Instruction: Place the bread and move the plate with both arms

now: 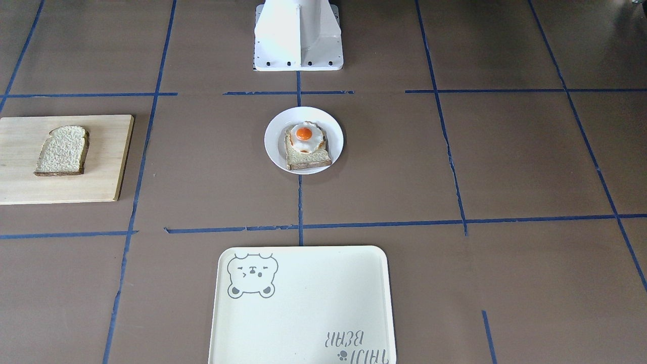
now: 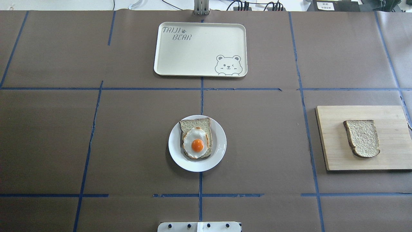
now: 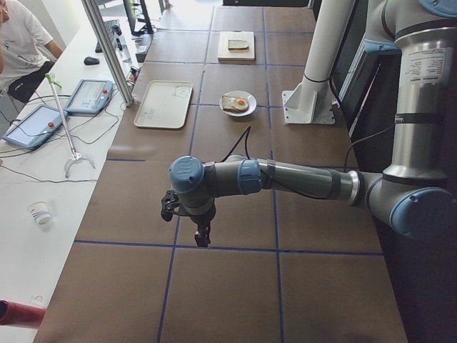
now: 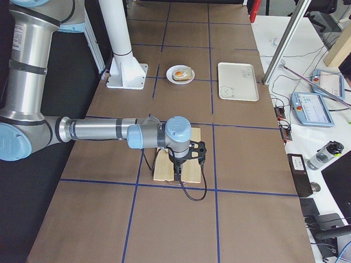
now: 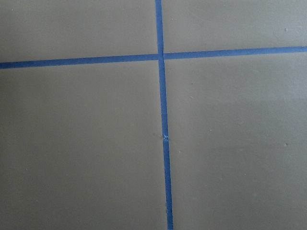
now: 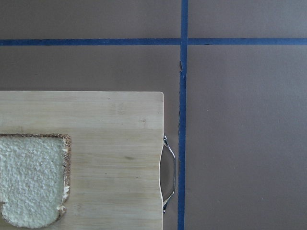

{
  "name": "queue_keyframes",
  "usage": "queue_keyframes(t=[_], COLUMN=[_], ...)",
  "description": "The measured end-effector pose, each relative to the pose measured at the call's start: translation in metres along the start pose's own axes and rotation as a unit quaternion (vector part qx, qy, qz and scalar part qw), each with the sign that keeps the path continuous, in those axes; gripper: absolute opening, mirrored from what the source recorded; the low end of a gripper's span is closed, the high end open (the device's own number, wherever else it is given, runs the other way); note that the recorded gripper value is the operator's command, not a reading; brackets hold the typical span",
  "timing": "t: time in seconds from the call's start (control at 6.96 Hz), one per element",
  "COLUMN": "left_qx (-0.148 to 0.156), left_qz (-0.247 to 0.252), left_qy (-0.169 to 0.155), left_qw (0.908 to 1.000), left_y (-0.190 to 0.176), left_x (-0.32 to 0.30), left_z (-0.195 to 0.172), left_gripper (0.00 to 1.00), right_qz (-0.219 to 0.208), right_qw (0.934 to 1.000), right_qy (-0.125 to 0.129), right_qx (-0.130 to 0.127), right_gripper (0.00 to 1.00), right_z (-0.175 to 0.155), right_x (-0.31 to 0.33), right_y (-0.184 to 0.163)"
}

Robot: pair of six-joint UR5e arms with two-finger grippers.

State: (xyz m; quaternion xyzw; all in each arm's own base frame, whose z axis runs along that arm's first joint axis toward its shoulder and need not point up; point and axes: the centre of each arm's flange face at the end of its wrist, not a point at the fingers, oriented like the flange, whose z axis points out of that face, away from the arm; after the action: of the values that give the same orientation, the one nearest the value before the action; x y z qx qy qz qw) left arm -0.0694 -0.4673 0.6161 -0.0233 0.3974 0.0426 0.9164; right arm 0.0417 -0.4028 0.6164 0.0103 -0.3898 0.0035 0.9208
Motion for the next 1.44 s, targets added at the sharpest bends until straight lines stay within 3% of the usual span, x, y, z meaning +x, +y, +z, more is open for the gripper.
queue_keyframes(t=[1.15,1.44], left_qx=[0.003,0.004], left_qz=[0.001,0.002], left_qy=[0.000,0.001], left_qw=[1.0000,1.0000], left_y=[0.001,0.001], left_x=[0.002,0.002], left_z=[0.000,-0.001], left_gripper=[1.00,1.00], right_qz=[-0.010,-0.033], right_qw=[0.9999,0.9994], right_qy=[0.000,-0.008], right_qx=[0.005,-0.006], right_gripper=[1.00,1.00], right_z=[-0.001,0.011], right_x=[-0.001,-0.018], right_y=[-0.003,-0.005])
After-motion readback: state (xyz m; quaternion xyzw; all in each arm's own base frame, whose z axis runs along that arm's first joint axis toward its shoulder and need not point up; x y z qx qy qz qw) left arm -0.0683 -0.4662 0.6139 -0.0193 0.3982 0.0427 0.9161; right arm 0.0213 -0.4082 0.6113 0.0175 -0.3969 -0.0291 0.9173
